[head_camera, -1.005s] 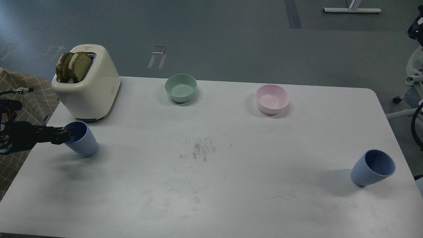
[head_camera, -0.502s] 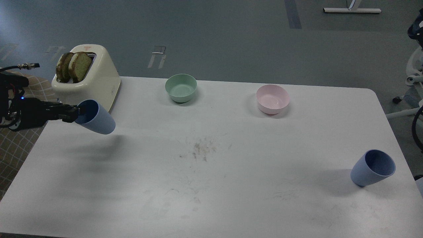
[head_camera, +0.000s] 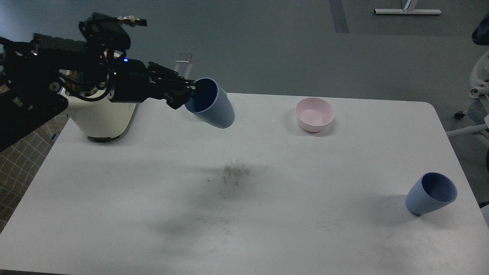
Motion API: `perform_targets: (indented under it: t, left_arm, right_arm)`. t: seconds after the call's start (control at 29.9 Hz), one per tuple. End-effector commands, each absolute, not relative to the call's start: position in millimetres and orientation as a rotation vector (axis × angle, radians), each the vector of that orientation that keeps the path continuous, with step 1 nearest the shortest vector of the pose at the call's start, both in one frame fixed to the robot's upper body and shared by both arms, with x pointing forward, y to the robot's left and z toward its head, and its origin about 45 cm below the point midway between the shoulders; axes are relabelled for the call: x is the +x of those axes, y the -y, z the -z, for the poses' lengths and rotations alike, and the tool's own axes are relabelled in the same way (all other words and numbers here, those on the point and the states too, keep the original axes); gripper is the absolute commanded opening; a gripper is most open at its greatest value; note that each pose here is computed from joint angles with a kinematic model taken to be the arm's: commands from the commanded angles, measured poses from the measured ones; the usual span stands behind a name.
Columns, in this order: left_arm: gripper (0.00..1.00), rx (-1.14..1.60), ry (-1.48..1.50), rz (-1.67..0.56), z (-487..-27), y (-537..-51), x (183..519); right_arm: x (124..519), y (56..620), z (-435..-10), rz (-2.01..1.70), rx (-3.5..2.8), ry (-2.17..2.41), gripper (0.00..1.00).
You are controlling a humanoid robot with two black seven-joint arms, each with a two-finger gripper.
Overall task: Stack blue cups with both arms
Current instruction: 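Lift the blue cup and carry it toward the table center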
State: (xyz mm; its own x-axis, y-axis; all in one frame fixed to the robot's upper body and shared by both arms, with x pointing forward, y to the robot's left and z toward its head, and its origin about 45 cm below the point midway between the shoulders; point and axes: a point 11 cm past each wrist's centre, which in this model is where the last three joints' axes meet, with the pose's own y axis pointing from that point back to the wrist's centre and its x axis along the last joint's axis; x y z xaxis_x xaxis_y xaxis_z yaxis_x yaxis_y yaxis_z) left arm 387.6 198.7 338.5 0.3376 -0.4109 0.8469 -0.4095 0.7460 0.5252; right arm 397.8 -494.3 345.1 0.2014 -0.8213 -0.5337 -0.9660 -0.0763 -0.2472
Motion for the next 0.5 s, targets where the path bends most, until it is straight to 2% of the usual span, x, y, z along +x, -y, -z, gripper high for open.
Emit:
perform_targets:
  t: [0.0, 0.17, 0.47]
  left_arm:
    - [0.00, 0.787, 1.278, 0.103, -313, -164, 390]
    - [0.00, 0.862, 1.227, 0.193, -275, -158, 393]
    - [0.00, 0.941, 1.176, 0.196, -240, -144, 414]
  right_arm:
    - [390, 502, -336, -0.359, -1.918, -1.687, 1.00]
    - [388, 504, -334, -0.361, -1.916, -1.696, 1.00]
    - [388, 503, -335, -0.358, -1.920, -1.692, 1.00]
